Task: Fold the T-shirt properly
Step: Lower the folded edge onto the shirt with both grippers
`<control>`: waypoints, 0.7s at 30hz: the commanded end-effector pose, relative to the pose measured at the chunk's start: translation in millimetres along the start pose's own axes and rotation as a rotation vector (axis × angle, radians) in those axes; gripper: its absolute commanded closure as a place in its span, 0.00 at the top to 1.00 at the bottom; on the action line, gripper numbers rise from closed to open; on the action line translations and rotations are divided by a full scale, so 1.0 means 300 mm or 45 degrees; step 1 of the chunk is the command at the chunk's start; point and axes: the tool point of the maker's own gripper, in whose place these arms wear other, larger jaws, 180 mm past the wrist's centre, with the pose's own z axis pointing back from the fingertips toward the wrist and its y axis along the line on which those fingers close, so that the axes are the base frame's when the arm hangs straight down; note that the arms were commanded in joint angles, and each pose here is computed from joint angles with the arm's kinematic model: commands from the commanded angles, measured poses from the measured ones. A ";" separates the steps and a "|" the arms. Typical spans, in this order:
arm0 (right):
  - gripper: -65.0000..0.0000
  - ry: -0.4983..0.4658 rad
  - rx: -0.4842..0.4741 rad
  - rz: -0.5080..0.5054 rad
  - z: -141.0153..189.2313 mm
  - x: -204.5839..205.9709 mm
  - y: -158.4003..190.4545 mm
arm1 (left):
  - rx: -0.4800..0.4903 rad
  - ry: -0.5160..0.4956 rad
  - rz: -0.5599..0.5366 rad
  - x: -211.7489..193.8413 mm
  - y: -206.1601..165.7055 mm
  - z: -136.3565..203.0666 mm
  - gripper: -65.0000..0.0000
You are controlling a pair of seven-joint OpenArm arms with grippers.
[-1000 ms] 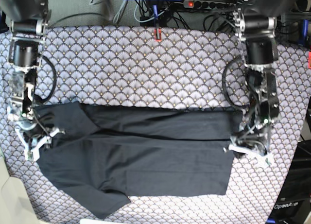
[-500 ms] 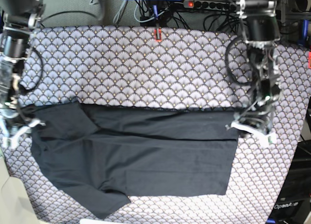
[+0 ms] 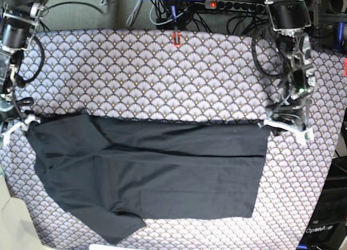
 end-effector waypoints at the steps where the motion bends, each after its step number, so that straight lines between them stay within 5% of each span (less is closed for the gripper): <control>1: 0.52 -0.088 -0.019 0.013 0.005 0.088 -0.032 | -0.011 -0.075 -0.002 0.069 -0.007 0.006 0.25; 15: 0.51 -0.020 -0.021 -0.081 -0.045 -0.054 -0.033 | 0.006 -0.066 -0.015 0.055 0.013 0.009 0.25; 21: 0.25 -0.024 -0.020 -0.081 -0.045 -0.052 -0.030 | 0.004 -0.063 -0.011 0.052 0.015 0.010 0.35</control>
